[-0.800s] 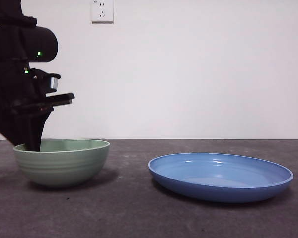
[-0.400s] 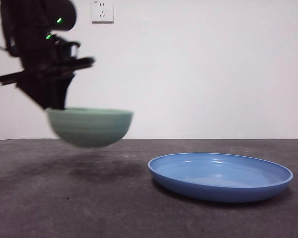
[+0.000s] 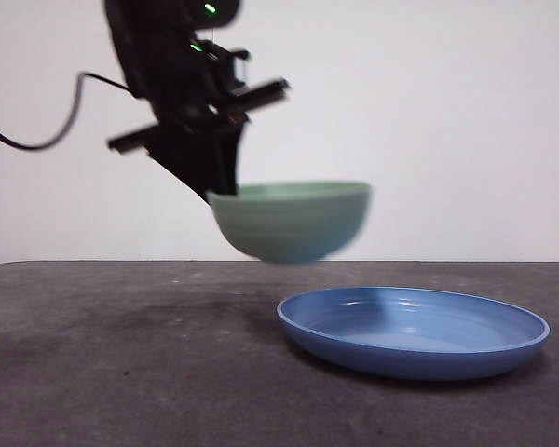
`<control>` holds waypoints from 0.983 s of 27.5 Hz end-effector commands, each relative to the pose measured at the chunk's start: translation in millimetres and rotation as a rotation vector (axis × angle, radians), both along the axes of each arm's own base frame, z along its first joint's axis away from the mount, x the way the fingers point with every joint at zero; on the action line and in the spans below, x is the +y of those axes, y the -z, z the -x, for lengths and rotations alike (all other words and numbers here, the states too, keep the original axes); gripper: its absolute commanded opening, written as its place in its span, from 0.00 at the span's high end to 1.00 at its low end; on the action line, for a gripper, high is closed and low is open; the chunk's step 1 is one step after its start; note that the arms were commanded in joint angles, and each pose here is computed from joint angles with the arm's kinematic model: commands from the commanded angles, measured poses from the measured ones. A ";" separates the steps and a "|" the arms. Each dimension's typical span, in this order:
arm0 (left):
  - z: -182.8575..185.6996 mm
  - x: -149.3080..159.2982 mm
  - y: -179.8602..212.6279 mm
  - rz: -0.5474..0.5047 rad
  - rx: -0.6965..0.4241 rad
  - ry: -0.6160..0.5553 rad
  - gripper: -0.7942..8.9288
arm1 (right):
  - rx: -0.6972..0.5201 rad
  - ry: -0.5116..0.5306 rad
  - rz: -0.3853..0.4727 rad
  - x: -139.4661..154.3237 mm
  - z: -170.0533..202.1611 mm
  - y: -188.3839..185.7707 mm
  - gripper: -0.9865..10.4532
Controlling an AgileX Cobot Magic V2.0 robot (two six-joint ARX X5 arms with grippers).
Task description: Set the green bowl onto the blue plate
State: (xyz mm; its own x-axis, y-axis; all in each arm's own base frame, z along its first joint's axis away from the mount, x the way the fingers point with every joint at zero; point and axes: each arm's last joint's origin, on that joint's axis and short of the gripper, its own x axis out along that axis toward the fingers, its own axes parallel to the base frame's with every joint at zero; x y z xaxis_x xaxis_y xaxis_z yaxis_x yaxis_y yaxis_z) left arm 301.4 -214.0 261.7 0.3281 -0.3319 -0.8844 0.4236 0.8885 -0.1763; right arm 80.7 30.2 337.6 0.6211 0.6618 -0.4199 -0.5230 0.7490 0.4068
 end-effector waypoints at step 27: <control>-13.4 -93.7 53.6 -0.021 0.068 0.114 0.88 | -0.022 -0.005 -0.001 0.2 0.6 -4.9 0.38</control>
